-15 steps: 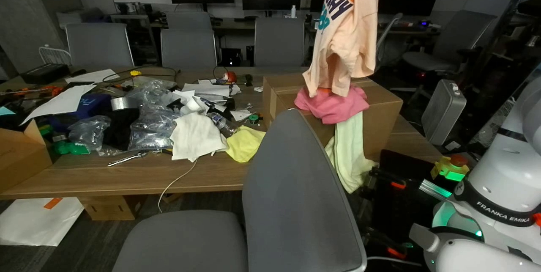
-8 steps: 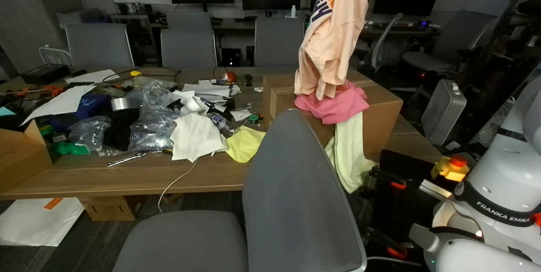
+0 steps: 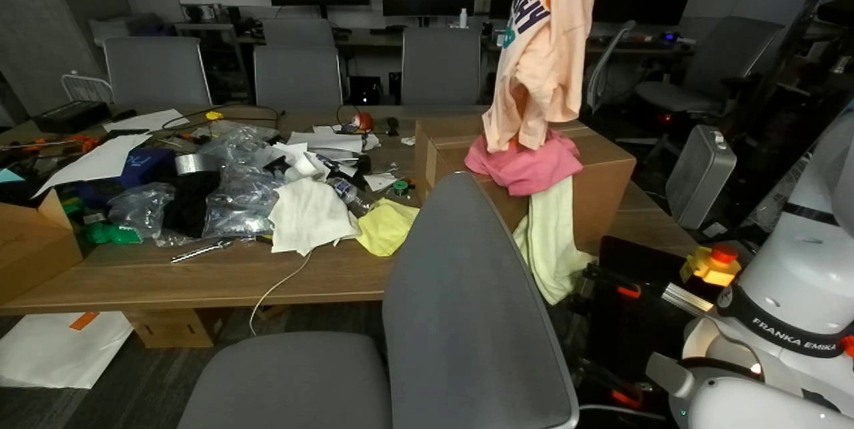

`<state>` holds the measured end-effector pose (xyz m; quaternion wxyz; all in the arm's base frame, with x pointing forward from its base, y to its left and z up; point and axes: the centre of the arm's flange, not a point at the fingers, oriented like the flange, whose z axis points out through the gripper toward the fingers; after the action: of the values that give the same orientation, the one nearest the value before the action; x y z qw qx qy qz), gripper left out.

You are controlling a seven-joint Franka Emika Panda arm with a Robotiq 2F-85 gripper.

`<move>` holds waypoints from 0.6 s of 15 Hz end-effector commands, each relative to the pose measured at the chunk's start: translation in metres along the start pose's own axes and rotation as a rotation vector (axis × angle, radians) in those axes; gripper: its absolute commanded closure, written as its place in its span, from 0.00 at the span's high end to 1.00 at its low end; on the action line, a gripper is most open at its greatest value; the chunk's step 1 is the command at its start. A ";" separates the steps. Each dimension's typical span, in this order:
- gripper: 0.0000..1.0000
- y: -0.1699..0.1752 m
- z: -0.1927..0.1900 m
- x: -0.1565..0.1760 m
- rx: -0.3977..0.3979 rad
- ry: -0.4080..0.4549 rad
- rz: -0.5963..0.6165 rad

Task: Pick up the clothes from the headrest of the chair and put them on the box

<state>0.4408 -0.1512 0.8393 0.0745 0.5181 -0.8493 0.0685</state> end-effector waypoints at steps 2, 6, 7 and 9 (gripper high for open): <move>0.01 -0.035 -0.022 -0.028 -0.025 0.123 0.065; 0.01 -0.064 0.015 -0.058 -0.067 -0.042 -0.186; 0.01 -0.069 0.024 -0.062 -0.078 -0.077 -0.233; 0.31 -0.076 0.036 -0.065 -0.096 -0.136 -0.330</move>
<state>0.5119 -0.1245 0.7773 0.0820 0.6004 -0.7955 0.0038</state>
